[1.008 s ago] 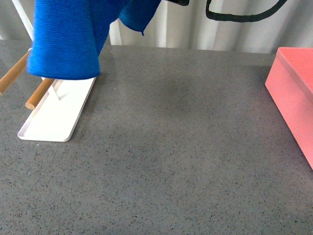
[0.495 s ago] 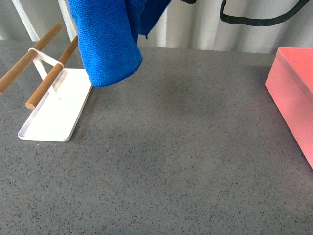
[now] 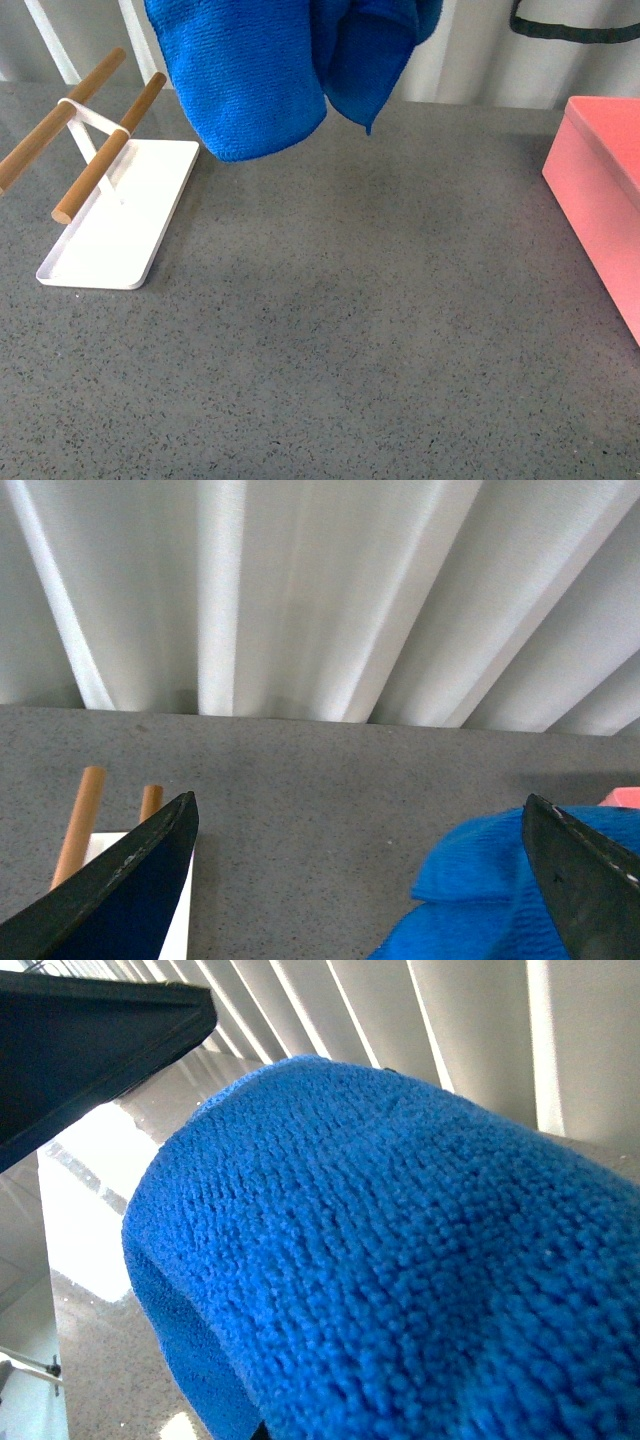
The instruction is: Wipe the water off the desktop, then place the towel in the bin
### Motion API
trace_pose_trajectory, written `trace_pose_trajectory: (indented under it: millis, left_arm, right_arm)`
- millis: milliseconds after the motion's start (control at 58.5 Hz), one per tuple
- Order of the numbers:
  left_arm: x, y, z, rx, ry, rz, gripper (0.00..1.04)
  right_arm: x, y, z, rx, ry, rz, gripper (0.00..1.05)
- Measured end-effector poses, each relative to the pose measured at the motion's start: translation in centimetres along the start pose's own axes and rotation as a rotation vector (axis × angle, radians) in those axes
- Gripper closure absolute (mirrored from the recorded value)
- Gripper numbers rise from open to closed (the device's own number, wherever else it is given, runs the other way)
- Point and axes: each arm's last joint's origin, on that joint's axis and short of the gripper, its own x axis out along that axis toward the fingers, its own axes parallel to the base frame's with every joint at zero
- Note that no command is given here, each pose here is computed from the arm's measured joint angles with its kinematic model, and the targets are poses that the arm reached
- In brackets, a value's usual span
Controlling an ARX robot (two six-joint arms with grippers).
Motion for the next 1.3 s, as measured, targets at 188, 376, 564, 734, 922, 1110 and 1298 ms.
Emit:
trace_pose_trajectory:
  millis: [188,376,564,734,922,1110,1298]
  left_arm:
    - [0.0,0.1,0.0,0.009,0.000,0.009,0.07]
    - [-1.0,0.7,-1.2,0.088,-0.190,0.132,0.23]
    - [-5.4,3.1,-4.9,0.134,-0.278,0.167,0.56]
    - [-8.4,4.5,-8.1,0.146,-0.258,0.167,0.86]
    - [-11.2,5.4,-10.6,0.154,-0.254,0.170,1.01]
    - [-13.4,5.9,-12.2,0.153,-0.256,0.172,1.01]
    - [-15.3,6.9,-13.5,0.152,-0.256,0.173,1.01]
  right_arm:
    - [-1.9,-0.4,0.3,-0.010,-0.013,-0.045,1.01]
    - [-3.9,-0.9,0.1,-0.013,0.001,-0.104,1.01]
    - [-5.2,-1.2,-0.3,-0.032,0.021,-0.152,1.01]
    - [-5.6,-1.0,-0.4,-0.053,0.030,-0.151,1.01]
    - [-5.9,-1.2,-0.3,-0.059,0.030,-0.160,1.01]
    - [-5.9,-1.2,-0.3,-0.059,0.028,-0.160,1.01]
    - [-5.9,-1.2,-0.3,-0.060,0.028,-0.160,1.01]
